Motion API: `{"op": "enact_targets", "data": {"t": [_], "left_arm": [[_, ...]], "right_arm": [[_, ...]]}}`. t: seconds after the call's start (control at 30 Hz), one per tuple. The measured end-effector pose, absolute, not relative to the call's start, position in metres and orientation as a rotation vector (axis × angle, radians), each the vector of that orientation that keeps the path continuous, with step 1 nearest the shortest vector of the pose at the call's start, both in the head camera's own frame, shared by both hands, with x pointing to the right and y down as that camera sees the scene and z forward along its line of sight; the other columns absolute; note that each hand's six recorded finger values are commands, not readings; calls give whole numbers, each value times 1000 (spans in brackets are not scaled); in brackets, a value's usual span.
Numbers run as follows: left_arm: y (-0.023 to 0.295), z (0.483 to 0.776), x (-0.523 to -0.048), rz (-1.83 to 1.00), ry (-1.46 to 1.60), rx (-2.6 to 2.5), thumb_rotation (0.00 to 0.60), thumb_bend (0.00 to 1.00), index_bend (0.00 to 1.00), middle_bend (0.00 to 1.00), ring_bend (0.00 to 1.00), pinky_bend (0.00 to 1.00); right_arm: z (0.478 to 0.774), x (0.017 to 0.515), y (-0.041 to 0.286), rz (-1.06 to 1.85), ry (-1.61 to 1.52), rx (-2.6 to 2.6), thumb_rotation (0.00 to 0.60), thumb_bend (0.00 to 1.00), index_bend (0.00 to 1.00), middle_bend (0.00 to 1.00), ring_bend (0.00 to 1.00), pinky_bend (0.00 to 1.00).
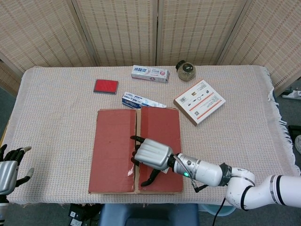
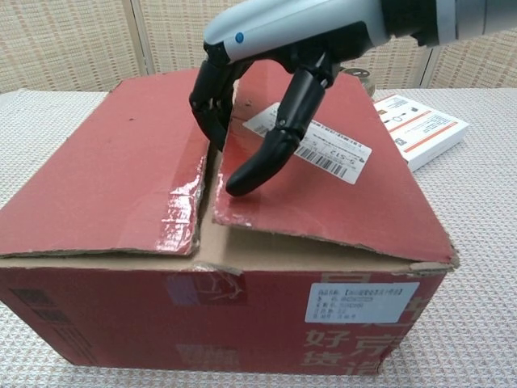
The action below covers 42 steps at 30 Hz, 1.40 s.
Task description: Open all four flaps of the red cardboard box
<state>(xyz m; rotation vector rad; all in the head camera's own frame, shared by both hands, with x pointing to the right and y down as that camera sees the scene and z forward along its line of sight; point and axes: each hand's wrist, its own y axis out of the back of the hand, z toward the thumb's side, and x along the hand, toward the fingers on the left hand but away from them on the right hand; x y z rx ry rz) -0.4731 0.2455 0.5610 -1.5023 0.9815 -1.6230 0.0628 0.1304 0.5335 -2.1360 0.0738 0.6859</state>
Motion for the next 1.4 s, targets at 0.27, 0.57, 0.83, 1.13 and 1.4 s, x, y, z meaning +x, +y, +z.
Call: {"op": "enact_targets", "data": {"t": [0.27, 0.57, 0.83, 1.13, 1.4], "left_arm": [[240, 558, -475, -1612, 984, -1493, 600, 356, 228, 284, 268, 0], [230, 555, -471, -1579, 979, -1494, 600, 354, 228, 284, 267, 0], [221, 550, -465, -1544, 975, -1492, 600, 351, 228, 285, 267, 0], [209, 547, -446, -1475, 965, -1544, 600, 348, 228, 285, 267, 0], [192, 544, -418, -1368, 938, -1620, 600, 346, 228, 284, 267, 0]], "right_arm": [[517, 68, 125, 654, -6, -2152, 286, 81, 525, 491, 365, 0], [485, 96, 118, 648, -123, -2152, 287, 82, 525, 499, 373, 0], [456, 137, 113, 650, -253, -2137, 286, 82, 525, 499, 374, 0], [443, 190, 118, 692, -389, -2166, 287, 82, 525, 503, 381, 0], [447, 241, 121, 787, -503, -2220, 288, 82, 525, 503, 380, 0]]}}
